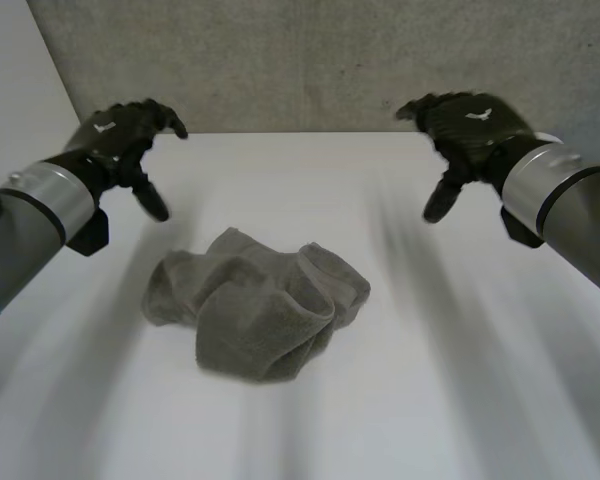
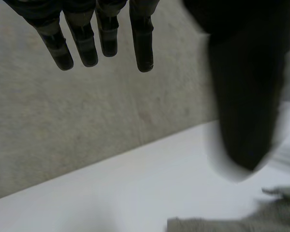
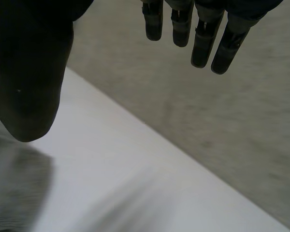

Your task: Fold the towel.

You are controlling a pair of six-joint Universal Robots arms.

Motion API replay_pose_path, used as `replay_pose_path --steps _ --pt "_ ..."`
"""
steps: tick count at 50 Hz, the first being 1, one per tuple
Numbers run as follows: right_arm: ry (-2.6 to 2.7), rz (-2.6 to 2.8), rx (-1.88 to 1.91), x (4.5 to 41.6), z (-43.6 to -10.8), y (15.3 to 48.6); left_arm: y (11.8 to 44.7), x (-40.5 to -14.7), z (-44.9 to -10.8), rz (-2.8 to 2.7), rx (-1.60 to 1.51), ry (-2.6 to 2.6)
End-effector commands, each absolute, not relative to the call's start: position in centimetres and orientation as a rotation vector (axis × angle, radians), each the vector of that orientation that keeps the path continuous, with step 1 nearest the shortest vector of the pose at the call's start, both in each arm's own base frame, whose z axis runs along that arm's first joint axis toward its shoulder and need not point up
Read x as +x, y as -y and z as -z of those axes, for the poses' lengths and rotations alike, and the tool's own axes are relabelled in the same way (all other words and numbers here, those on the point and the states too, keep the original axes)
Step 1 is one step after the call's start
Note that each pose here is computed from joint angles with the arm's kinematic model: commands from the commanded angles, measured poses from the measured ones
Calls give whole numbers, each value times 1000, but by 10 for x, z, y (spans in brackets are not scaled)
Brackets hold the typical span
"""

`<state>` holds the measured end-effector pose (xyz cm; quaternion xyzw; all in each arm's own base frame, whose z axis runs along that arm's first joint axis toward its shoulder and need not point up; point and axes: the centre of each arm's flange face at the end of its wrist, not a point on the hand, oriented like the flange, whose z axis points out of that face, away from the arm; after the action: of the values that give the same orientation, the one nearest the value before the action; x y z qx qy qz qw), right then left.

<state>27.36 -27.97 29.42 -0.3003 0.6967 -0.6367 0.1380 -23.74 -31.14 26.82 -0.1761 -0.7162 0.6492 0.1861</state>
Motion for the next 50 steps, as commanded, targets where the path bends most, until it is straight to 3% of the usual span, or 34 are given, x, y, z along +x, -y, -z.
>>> replay_pose_path --steps 1,5,10,17,24,30,36,45,48,50 --pt "-1944 1562 -1036 295 -257 278 325 -254 -220 -1728 -852 2029" --pt "-1943 1486 -1116 314 -226 284 330 -261 -178 -1622 -1070 2038" --pt "-1903 1440 -1223 341 -196 282 334 -263 -154 -1553 -1162 2071" --pt "-1880 1373 -1322 367 -151 280 339 -265 -134 -1468 -1192 2115" --pt "-1847 1357 -1374 380 -131 277 339 -268 -118 -1374 -1218 2150" --pt "-1803 1389 -1385 382 -148 273 333 -268 -117 -1305 -1243 2167" --pt "-1782 1497 -1355 367 -197 271 331 -267 -150 -1382 -1241 2133" --pt "-1820 1501 -1405 342 -224 267 323 -267 -195 -1489 -1256 2035" --pt "-1782 1581 -1479 343 -234 274 334 -269 -212 -1583 -1262 1976" --pt "-1700 1736 -1528 352 -247 295 359 -275 -240 -1777 -1262 1877"
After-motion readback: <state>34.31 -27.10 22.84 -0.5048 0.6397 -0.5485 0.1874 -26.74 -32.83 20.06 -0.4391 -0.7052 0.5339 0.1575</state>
